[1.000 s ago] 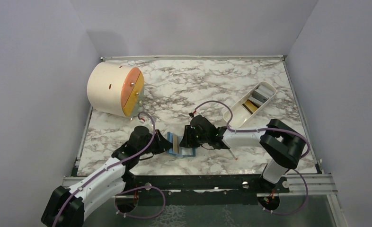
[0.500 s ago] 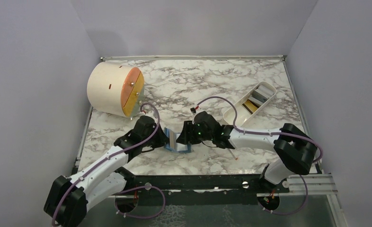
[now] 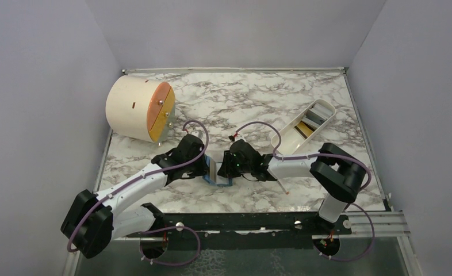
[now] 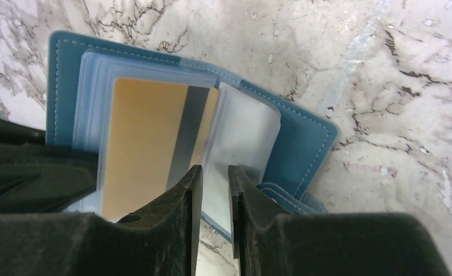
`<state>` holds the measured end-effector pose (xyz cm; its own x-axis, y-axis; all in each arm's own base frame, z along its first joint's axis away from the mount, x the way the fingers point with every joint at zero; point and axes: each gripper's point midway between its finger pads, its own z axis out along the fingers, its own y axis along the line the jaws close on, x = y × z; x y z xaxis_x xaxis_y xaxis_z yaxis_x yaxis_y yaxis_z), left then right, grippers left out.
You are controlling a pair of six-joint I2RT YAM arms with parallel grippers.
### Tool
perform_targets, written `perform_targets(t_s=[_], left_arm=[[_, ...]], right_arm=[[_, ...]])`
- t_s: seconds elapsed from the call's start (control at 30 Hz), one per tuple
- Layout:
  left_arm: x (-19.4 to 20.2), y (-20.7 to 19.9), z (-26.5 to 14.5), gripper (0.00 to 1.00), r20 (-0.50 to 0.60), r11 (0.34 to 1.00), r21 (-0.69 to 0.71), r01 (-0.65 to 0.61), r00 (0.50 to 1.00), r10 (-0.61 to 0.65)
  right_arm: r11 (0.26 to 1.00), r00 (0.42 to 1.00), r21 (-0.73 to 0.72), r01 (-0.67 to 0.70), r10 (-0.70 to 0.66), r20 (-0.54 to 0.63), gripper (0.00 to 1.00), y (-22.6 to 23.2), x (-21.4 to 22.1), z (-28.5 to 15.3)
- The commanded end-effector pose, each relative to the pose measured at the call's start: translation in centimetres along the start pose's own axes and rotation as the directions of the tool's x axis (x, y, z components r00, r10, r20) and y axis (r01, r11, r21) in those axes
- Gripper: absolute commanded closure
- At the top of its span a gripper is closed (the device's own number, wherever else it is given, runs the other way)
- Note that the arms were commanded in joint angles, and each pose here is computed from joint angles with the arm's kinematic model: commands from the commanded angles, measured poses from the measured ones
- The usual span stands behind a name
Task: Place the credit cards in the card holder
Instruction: Insert the credit card into the card holder.
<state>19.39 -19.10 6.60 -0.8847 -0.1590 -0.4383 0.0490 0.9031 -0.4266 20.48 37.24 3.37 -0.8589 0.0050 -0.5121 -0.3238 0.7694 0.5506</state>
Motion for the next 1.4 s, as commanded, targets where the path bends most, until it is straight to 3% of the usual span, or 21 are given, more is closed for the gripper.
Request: perform_targets(t_s=[0.0, 0.2, 1.1, 1.23, 1.37], left_arm=[[-0.5, -1.9, -0.3, 1.0, 0.023, 0.999, 0.045, 0.003, 1.0, -0.004], [0.0, -4.0, -0.3, 1.0, 0.012, 0.985, 0.168, 0.034, 0.999, -0.037], [0.4, -1.7, 0.4, 1.0, -0.054, 1.0, -0.002, -0.022, 0.998, 0.022], [-0.1, -1.2, 0.0, 1.0, -0.044, 0.999, -0.045, -0.022, 0.999, 0.02], [-0.6, -3.3, -0.7, 1.0, -0.031, 0.999, 0.05, 0.006, 1.0, -0.005]], right_arm=[[0.998, 0.998, -0.039, 0.057, -0.055, 0.035, 0.77, 1.0, -0.8, 1.5], [0.998, 0.998, -0.031, 0.054, -0.054, 0.017, 0.79, 0.2, 0.1, 2.0], [0.966, 0.977, 0.176, 0.188, -0.203, 0.065, 0.77, -3.1, -2.0, -1.4], [0.973, 0.974, 0.13, 0.191, -0.204, 0.095, 0.79, -2.4, -2.2, -0.6], [0.982, 0.975, -0.024, 0.188, -0.184, 0.121, 0.81, 0.6, -2.3, 1.5]])
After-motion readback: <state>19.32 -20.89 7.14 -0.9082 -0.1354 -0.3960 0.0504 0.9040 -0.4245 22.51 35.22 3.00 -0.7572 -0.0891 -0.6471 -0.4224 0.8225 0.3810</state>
